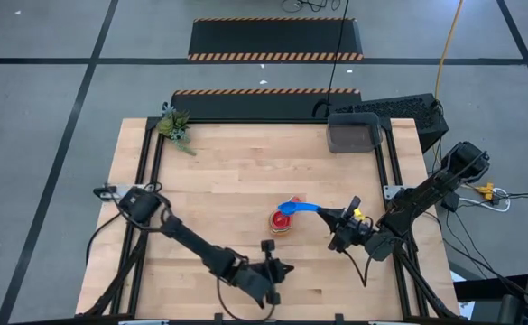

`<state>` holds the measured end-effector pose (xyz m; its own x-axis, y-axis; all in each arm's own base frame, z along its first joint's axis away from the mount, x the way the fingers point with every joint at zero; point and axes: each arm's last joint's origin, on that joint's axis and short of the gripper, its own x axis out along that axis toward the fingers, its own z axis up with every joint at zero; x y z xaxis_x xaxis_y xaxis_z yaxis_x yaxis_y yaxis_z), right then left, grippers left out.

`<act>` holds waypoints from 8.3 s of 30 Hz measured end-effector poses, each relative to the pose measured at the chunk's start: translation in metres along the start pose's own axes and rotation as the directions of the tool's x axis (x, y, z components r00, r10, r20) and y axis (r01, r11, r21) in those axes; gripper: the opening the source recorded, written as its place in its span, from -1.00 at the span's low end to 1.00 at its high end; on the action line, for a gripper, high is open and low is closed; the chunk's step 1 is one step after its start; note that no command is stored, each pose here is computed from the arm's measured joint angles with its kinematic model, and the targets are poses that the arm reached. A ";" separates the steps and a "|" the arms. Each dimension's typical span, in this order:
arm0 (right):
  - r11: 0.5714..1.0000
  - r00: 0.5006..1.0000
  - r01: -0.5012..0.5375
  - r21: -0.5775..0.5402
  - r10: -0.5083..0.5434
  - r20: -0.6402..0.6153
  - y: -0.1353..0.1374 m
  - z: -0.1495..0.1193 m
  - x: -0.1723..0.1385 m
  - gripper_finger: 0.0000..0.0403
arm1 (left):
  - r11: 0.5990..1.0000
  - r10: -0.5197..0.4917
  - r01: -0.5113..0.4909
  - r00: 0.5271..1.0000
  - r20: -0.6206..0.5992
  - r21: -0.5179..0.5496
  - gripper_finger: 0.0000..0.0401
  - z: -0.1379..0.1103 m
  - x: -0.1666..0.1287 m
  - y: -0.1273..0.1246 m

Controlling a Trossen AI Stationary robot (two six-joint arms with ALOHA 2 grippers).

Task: Nest measuring cups in basket
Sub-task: Stack the blue measuring cup on top of the light red measuring cup

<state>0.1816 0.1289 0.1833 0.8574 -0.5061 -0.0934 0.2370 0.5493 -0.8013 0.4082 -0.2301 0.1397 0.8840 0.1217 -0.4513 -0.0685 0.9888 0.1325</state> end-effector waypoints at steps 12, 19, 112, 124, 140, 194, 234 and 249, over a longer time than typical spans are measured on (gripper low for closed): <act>0.998 0.998 0.050 -0.040 -0.051 -0.028 0.000 0.000 -0.006 -1.00 | 0.996 0.041 -0.049 0.993 -0.112 -0.073 -0.94 -0.029 0.034 0.008; 0.998 0.998 0.056 -0.029 -0.057 -0.023 -0.001 0.001 -0.010 -1.00 | 0.993 0.070 -0.083 0.986 -0.150 -0.082 -0.96 -0.039 0.042 0.014; 0.927 0.992 -0.093 -0.363 0.056 -0.109 0.026 -0.038 0.024 -1.00 | 0.769 0.599 -0.639 0.716 -0.359 0.007 -0.88 0.043 -0.056 0.145; 0.905 0.991 -0.019 -0.426 -0.040 -0.129 0.033 -0.037 0.031 -1.00 | 0.766 0.614 -0.643 0.729 -0.302 0.005 -0.88 0.055 -0.070 0.142; 0.955 0.969 0.115 -0.274 -0.168 -0.182 0.026 -0.032 0.030 -1.00 | 0.766 0.612 -0.643 0.731 -0.302 -0.007 -0.88 0.055 -0.071 0.141; 0.988 0.994 -0.013 -0.154 -0.004 -0.108 0.036 -0.035 0.027 -0.47 | 0.786 0.587 -0.618 0.749 -0.306 -0.005 -0.88 0.054 -0.073 0.133; 0.973 0.995 -0.014 0.231 0.037 -0.094 0.004 -0.032 0.025 -0.38 | 0.821 0.533 -0.570 0.779 -0.330 -0.021 -0.88 0.053 -0.075 0.126; 0.769 0.909 -0.228 0.597 0.388 -0.153 -0.010 -0.064 0.054 -0.38 | 0.994 0.086 -0.073 0.981 -0.171 0.081 -0.88 0.042 -0.004 0.086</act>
<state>0.1962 0.0533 0.1488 0.8013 -0.3485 -0.4862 0.2598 0.9349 -0.2419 0.4181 -0.1494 0.1901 0.7826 0.2190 -0.5827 -0.0947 0.9671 0.2362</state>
